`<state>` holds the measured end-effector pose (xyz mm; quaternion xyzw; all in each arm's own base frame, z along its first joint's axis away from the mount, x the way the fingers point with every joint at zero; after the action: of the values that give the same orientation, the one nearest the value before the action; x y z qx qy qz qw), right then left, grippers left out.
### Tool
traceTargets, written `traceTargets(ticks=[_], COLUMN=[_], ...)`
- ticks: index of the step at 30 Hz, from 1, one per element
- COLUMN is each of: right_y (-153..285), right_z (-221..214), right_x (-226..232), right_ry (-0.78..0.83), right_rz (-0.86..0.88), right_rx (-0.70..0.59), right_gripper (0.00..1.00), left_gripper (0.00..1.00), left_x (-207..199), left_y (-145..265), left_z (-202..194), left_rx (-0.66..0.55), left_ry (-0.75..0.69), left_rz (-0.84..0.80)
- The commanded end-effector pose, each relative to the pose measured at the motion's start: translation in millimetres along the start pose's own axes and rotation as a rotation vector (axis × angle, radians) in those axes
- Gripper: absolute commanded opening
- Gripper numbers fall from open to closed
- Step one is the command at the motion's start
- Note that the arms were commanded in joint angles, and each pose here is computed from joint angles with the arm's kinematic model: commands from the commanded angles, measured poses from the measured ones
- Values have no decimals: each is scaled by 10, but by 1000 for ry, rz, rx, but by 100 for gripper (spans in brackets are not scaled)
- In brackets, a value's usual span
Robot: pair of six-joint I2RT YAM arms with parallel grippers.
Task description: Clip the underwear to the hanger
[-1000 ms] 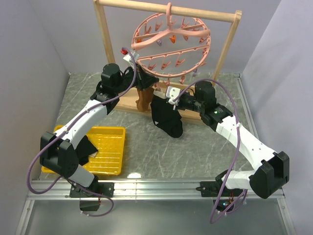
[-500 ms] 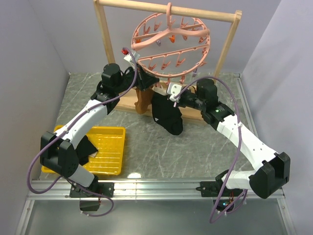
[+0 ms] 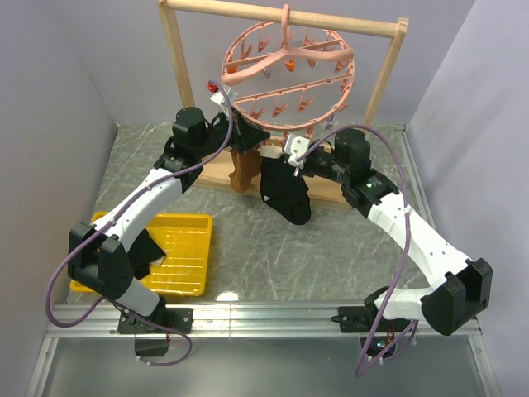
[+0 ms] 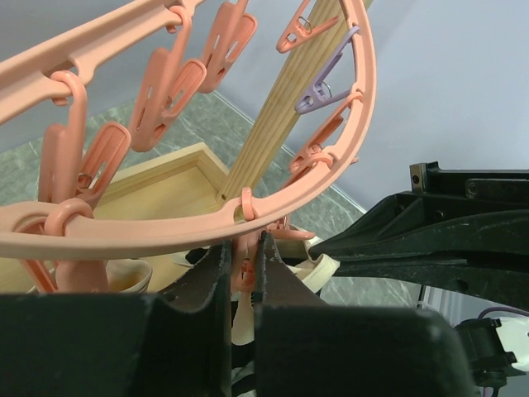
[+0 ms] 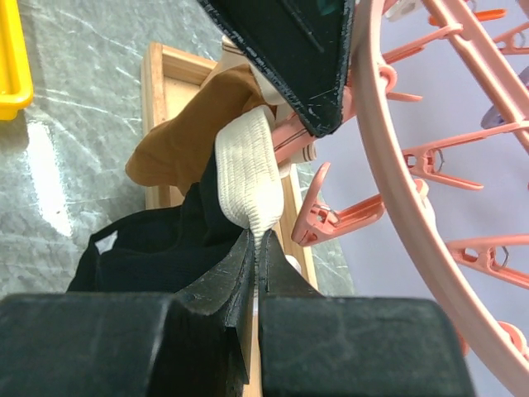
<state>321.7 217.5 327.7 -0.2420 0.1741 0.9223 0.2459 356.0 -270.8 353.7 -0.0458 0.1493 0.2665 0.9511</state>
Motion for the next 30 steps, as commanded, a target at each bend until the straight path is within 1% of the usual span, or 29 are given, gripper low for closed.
traceTargets(ticks=[1, 3, 4, 5, 10, 17, 19, 23, 29, 30], right_y=[79, 88, 84, 92, 91, 53, 32, -11, -146, -172], right_z=[275, 279, 274, 278, 268, 252, 234, 204, 152, 138], right_x=[-252, -260, -259, -266, -277, -275, -266, -215, -24, 17], right_ry=[38, 37, 38, 38, 39, 30, 27, 11, -29, -43], right_rz=[-84, -88, -87, -89, -90, -86, -78, -59, -18, -8], right_rx=[-62, -61, -60, -60, -56, -58, -54, -51, -43, -41], right_gripper=[0, 0, 0, 0, 0, 0, 0, 0, 0, 4], left_gripper=[11, 19, 19, 26, 45, 59, 66, 68, 69, 69], left_x=[0, -5, 1, -7, -47, -46, -65, -93, 25, 75], left_y=[-10, -10, -9, -7, 36, 119, 174, 273, 366, 381], left_z=[-352, -332, -315, -308, -215, -78, -12, -1, -5, -4], left_rx=[143, 143, 141, 142, 113, 76, 52, 33, 32, 30], left_ry=[76, 82, 81, 81, 63, 66, 60, 56, 67, 69], left_rz=[-9, -5, -1, 1, -3, 19, 18, 16, 68, 83])
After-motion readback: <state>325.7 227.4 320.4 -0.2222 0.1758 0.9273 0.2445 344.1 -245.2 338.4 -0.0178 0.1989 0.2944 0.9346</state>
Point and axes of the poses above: each gripper's point midway between its finger pads, its own y axis back along the fingers, its own x axis along the line the jaws close on, z = x × y, the point moved 4 cm from there along y, back along the fingers, and after that the axes turned 5 degrees about -y, right-handed, at the moved point
